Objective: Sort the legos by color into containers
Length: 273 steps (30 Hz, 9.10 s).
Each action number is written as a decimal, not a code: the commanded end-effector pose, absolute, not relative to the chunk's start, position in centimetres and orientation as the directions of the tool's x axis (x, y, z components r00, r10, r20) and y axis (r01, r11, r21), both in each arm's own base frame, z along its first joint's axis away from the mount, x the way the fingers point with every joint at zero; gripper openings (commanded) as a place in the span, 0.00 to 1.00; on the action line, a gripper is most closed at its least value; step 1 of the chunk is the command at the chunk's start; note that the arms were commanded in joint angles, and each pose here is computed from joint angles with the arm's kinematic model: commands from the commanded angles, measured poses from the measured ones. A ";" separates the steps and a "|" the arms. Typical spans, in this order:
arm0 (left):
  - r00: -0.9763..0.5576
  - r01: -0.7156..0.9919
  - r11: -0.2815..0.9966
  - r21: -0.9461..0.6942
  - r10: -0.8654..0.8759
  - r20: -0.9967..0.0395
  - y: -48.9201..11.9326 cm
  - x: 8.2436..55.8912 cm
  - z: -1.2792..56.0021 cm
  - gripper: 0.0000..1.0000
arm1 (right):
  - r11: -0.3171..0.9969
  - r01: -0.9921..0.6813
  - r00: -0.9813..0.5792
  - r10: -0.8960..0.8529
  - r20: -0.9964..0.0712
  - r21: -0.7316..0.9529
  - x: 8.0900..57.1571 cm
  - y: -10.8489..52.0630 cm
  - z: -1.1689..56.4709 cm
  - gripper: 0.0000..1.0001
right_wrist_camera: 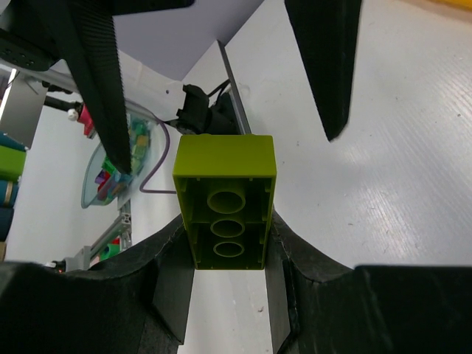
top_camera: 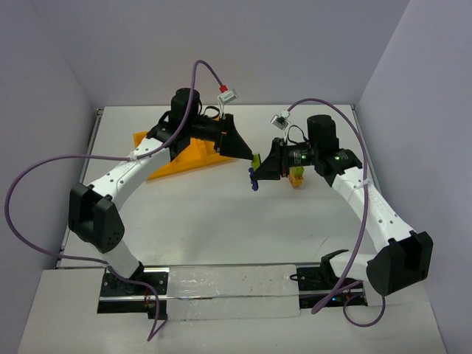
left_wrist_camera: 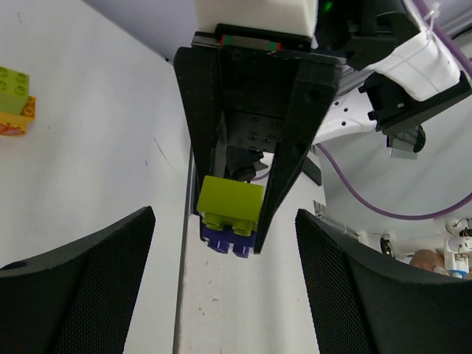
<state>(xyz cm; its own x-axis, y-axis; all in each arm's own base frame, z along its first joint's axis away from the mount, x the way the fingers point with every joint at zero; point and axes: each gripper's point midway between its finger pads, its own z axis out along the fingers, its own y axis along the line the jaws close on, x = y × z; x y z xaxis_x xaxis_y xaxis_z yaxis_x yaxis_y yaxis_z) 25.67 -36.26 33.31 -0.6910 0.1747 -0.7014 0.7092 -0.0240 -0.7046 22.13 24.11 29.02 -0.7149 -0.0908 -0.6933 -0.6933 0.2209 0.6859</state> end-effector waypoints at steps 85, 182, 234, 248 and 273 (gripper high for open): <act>-0.768 0.640 -0.078 -0.765 -0.096 -0.633 -33.7 29.5 37.6 0.00 | 0.093 -0.661 -0.735 0.120 -0.667 0.745 25.0 26.6 32.1 0.32; -0.647 0.718 -0.145 -0.681 0.219 -0.730 -33.5 26.1 32.5 0.94 | 0.222 -0.721 -0.681 -0.053 -0.730 0.657 22.0 25.3 30.4 0.02; -0.658 0.711 -0.106 -0.695 0.250 -0.710 -34.9 24.8 32.6 0.00 | 0.443 -0.633 -0.715 -0.021 -0.699 0.634 24.5 23.6 27.8 0.87; -0.617 -0.050 0.933 -0.356 -0.309 -0.724 -13.7 43.7 26.8 0.00 | 0.893 -0.304 -0.540 0.125 -0.833 0.331 28.3 14.0 28.2 0.88; -0.609 -0.428 0.895 -0.124 -0.387 -0.692 -2.3 47.4 14.9 0.18 | 0.951 -0.049 -0.558 0.228 -0.798 0.305 29.9 10.7 25.3 0.89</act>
<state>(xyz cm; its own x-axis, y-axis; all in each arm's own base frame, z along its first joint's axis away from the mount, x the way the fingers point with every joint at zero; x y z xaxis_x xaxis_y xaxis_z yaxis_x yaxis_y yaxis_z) 46.90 -2.73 15.05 -0.6456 -0.3654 -0.6706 -0.3942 0.9115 -0.1172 29.01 12.04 24.96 -0.5827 0.1962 -0.7887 -0.1284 0.9360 0.3277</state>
